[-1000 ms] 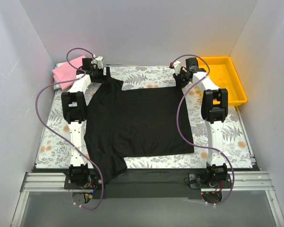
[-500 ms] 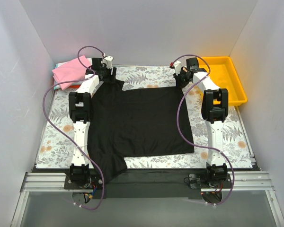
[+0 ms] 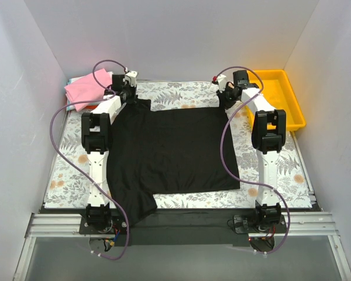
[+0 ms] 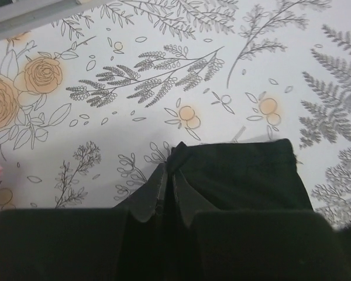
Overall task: Fold and stack the t-shirts
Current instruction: Fold the tshirt
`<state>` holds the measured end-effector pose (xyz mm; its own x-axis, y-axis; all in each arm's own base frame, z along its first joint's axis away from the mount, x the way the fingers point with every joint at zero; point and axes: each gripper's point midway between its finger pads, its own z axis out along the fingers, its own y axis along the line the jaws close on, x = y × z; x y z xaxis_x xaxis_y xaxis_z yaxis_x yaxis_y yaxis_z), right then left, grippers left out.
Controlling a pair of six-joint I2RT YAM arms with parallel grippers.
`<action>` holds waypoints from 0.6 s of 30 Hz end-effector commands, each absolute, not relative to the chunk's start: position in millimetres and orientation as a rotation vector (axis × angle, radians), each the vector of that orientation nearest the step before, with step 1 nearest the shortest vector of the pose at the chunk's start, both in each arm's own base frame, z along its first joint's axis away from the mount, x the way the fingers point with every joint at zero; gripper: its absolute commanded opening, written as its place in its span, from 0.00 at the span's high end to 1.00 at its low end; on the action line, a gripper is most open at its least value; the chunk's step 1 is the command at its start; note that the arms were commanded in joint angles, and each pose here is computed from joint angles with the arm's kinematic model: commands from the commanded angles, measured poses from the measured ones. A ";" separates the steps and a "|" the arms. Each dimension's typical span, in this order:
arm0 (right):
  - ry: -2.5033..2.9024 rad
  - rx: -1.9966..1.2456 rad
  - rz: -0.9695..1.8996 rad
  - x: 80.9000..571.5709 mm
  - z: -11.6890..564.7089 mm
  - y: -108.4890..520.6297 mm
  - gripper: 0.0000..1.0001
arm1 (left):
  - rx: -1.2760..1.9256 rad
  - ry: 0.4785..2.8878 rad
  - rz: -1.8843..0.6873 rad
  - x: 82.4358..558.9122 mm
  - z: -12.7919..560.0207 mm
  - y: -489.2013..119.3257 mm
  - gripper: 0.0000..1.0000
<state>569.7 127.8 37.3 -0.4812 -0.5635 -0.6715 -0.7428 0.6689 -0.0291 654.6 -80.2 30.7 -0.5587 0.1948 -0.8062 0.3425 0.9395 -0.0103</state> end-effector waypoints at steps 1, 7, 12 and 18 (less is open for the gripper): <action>2.110 -0.997 0.353 562.0 106.2 123.8 0.99 | 0.425 1.954 -0.227 642.9 144.8 -88.3 1.00; 2.082 -1.045 0.357 535.5 124.6 121.4 0.99 | 0.471 1.963 -0.219 597.1 162.6 -85.1 1.00; 2.083 -1.093 0.361 515.0 127.1 119.2 0.99 | 0.506 1.969 -0.237 553.7 174.2 -85.8 1.00; 2.077 -1.130 0.378 495.4 131.0 118.5 0.99 | 0.540 1.970 -0.225 506.4 191.6 -82.7 1.00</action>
<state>505.0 117.8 102.0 -0.4107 -0.5953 -0.6906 -0.7955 0.6041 -0.0476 526.4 -83.0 147.4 -0.4439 0.2474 -0.8613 0.4421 0.8965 0.0296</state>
